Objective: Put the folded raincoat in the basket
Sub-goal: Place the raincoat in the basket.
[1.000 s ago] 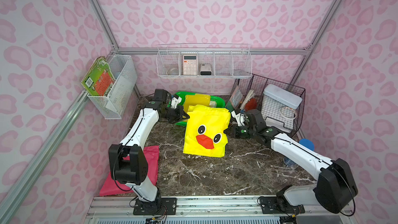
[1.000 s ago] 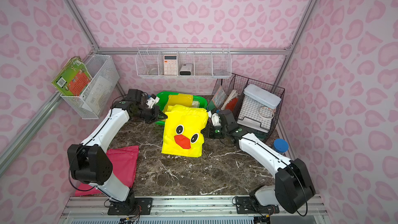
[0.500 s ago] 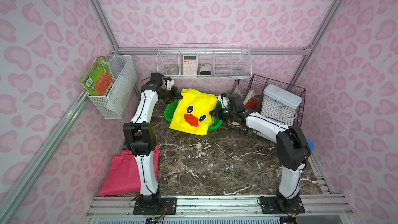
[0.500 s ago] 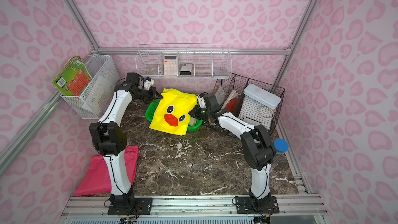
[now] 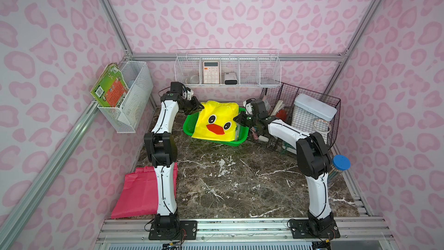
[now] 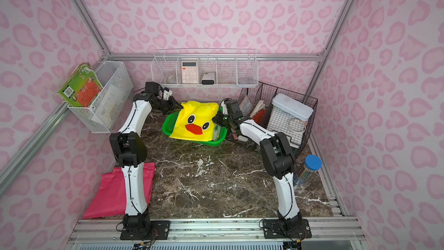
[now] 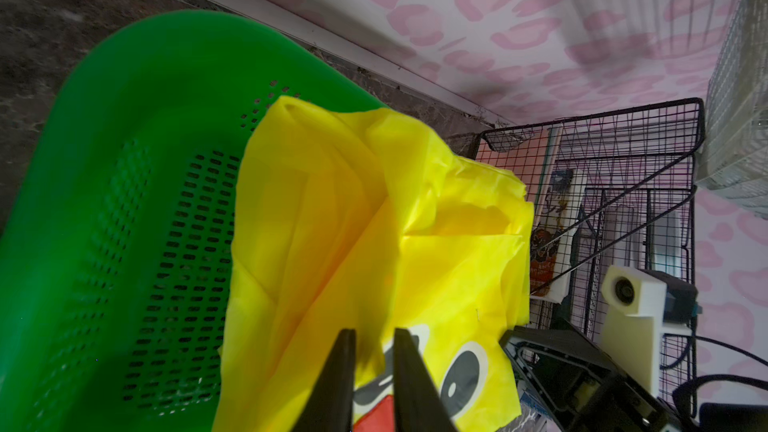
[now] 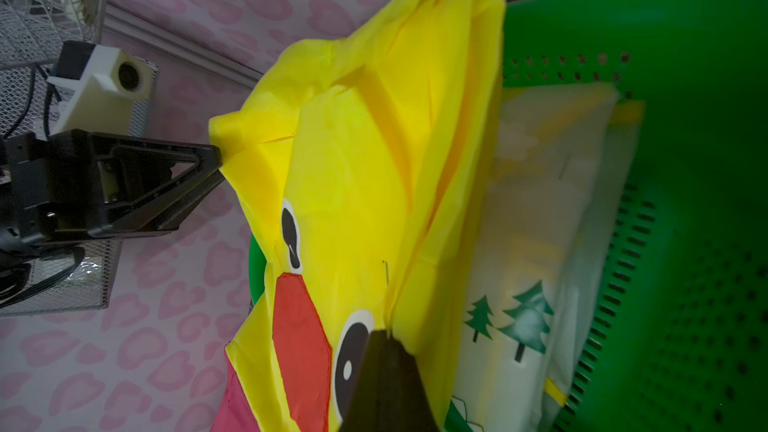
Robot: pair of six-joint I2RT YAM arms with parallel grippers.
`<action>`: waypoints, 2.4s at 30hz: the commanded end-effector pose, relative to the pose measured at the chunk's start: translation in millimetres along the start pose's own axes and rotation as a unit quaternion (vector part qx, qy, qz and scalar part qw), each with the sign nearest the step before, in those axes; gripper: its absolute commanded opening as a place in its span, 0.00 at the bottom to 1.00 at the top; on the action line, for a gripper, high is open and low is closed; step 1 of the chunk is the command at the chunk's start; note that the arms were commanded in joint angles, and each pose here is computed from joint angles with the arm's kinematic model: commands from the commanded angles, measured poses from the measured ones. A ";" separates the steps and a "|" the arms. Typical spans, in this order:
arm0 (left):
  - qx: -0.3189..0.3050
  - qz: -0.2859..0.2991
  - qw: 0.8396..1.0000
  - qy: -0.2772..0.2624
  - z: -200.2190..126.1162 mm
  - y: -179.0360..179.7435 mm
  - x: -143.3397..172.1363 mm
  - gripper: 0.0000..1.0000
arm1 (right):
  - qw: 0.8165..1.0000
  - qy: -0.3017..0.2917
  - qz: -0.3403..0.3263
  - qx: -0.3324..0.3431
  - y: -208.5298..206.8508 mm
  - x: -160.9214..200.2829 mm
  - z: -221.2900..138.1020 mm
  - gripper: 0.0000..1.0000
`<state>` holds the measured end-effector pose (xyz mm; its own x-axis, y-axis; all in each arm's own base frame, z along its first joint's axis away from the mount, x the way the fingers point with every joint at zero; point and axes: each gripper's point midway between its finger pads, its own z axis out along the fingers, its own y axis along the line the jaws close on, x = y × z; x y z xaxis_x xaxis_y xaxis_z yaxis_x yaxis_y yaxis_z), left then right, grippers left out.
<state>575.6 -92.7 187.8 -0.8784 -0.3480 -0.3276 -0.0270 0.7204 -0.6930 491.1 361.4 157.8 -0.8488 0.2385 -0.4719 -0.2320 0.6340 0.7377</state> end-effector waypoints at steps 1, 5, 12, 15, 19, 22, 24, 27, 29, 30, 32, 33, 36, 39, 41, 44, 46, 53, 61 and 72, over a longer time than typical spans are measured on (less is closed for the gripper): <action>0.010 0.025 0.999 -0.021 -5.6 -10.5 -9.2 0.53 | 1.000 -0.022 -0.002 -0.008 6.8 -10.6 -0.4 0.00; 0.001 0.034 0.999 -0.024 -16.2 -14.8 -6.4 0.69 | 1.000 -0.030 0.001 -0.009 7.4 -14.7 1.4 0.00; 0.002 0.050 0.998 -0.036 -41.1 -28.6 6.7 0.75 | 0.998 -0.062 0.006 0.013 2.5 -25.7 2.1 0.00; 0.010 0.054 0.998 -0.037 -49.8 -35.2 18.7 0.75 | 0.996 -0.083 0.012 0.034 -3.5 -30.0 1.0 0.00; 0.016 0.059 0.998 -0.030 -53.6 -38.6 40.2 0.76 | 0.996 -0.080 0.006 0.028 1.7 -24.7 6.0 0.00; 0.020 0.061 0.998 -0.027 -56.1 -38.6 55.2 0.76 | 0.998 -0.056 -0.011 0.029 7.0 -13.8 12.2 0.24; 0.023 0.066 0.997 -0.026 -58.7 -39.8 64.5 0.76 | 0.998 -0.048 -0.019 0.030 10.7 -7.3 11.3 0.40; 0.023 0.073 0.997 -0.026 -63.8 -40.3 77.1 0.76 | 0.998 -0.046 -0.031 0.029 16.6 0.2 4.0 0.56; 0.022 0.077 0.997 -0.022 -65.1 -40.3 85.2 0.76 | 0.998 -0.047 -0.037 0.032 19.6 3.3 -3.1 0.62; 0.021 0.081 0.996 -0.018 -64.3 -40.6 89.2 0.77 | 0.997 -0.049 -0.040 0.033 21.3 4.4 -6.8 0.64; 0.017 0.088 0.996 -0.009 -61.9 -41.0 96.1 0.77 | 0.997 -0.057 -0.047 0.040 24.4 4.2 -16.4 0.67; 0.016 0.093 0.996 -0.003 -59.0 -41.5 99.9 0.77 | 0.996 -0.062 -0.049 0.045 25.7 4.1 -22.2 0.68; 0.013 0.103 0.994 0.020 -45.9 -43.0 111.9 0.77 | 0.994 -0.075 -0.060 0.048 32.7 5.1 -38.2 0.69; 0.008 0.111 0.993 0.044 -29.8 -43.4 120.2 0.77 | 0.993 -0.085 -0.072 0.043 45.1 6.5 -54.5 0.69; 0.005 0.111 0.992 0.057 -18.4 -41.6 123.1 0.77 | 0.992 -0.091 -0.080 0.042 51.7 8.9 -64.7 0.69; -0.007 0.103 0.992 0.076 -1.5 -32.2 124.5 0.77 | 0.991 -0.096 -0.089 0.042 60.0 13.2 -79.4 0.69; -0.021 0.098 0.991 0.085 8.1 -22.3 122.5 0.77 | 0.990 -0.095 -0.095 0.037 64.9 19.0 -87.2 0.69; -0.074 0.096 0.985 0.124 37.2 10.3 115.8 0.77 | 0.990 -0.079 -0.111 0.043 62.4 52.9 -111.8 0.69; -0.104 0.100 0.981 0.133 59.3 31.2 105.2 0.77 | 0.990 -0.066 -0.113 0.044 56.8 77.1 -130.6 0.69; -0.101 0.120 0.981 0.113 68.3 28.8 89.8 0.77 | 0.992 -0.049 -0.110 0.047 50.8 90.5 -137.4 0.69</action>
<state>528.3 -142.7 84.5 -0.9617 -0.0449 -0.2703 0.0908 0.8786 -0.4688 341.4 314.4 221.6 -0.7238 0.1740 -0.6677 -0.3506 0.7407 0.5731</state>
